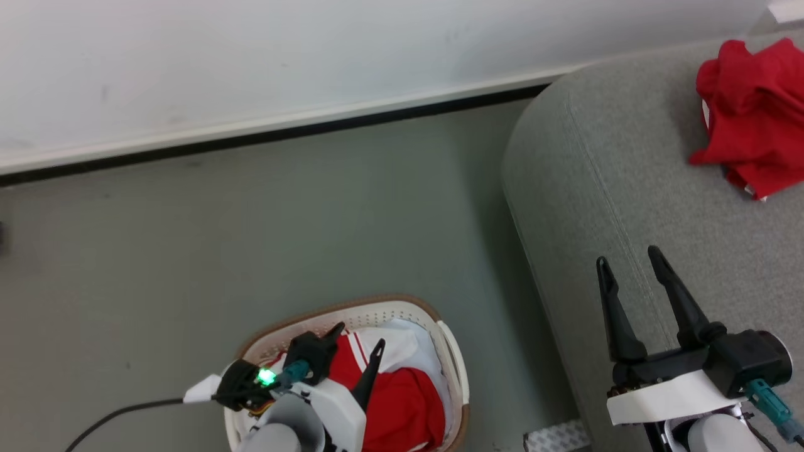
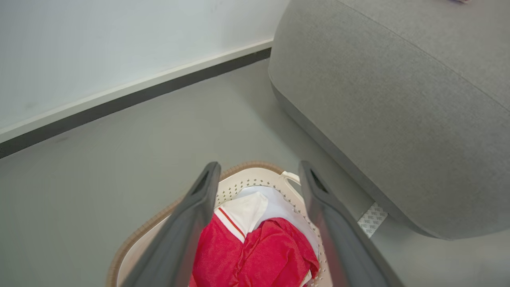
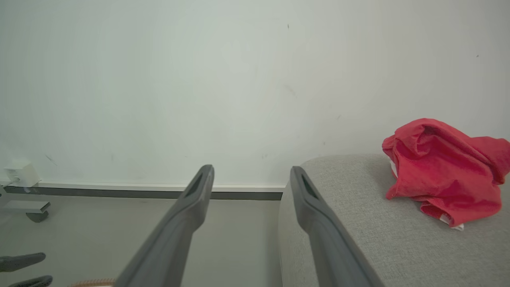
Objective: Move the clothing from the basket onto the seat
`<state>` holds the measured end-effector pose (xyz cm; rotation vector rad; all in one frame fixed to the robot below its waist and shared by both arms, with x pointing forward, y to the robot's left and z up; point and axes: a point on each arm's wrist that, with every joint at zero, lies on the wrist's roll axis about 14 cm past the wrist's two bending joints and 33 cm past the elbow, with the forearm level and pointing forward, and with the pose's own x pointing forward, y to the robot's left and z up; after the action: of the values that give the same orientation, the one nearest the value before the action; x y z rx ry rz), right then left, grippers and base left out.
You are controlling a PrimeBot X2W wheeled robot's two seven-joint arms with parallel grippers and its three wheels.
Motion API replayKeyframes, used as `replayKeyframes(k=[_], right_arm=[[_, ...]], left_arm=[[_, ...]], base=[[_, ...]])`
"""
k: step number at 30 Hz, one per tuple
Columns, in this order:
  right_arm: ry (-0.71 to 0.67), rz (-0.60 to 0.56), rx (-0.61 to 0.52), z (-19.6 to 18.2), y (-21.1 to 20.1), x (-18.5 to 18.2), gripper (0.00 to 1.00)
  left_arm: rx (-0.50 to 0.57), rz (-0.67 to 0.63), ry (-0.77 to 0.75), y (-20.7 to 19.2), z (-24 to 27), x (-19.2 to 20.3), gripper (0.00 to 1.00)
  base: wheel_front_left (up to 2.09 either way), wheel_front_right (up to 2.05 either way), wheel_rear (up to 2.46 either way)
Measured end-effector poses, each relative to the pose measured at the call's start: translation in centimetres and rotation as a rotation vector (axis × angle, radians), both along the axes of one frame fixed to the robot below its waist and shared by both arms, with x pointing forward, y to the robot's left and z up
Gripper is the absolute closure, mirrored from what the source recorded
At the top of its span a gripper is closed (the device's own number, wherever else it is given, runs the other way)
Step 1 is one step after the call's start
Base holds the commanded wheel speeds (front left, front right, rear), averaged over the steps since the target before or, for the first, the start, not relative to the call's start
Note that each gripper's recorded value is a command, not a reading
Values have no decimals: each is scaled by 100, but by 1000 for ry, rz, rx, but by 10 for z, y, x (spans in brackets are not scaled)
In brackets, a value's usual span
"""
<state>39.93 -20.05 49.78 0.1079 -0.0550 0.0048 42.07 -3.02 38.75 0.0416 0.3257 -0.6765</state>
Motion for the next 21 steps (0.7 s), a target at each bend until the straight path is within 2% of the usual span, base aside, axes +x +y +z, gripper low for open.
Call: replayKeyframes(k=[5,10,21], right_arm=[[17,-25,2,-8,-11,16,0],[36,-31,2,-19,-16,33,0],[119,-63,-3,-60,-34,59,0]], left_arm=[[97,-81,141,-13,-54,3,0],[214,-150,273,-8,-113,1,0],[347,-263,438,-1,-217,4,0]], base=[[0,0,0],[0,0,0],[0,0,0]])
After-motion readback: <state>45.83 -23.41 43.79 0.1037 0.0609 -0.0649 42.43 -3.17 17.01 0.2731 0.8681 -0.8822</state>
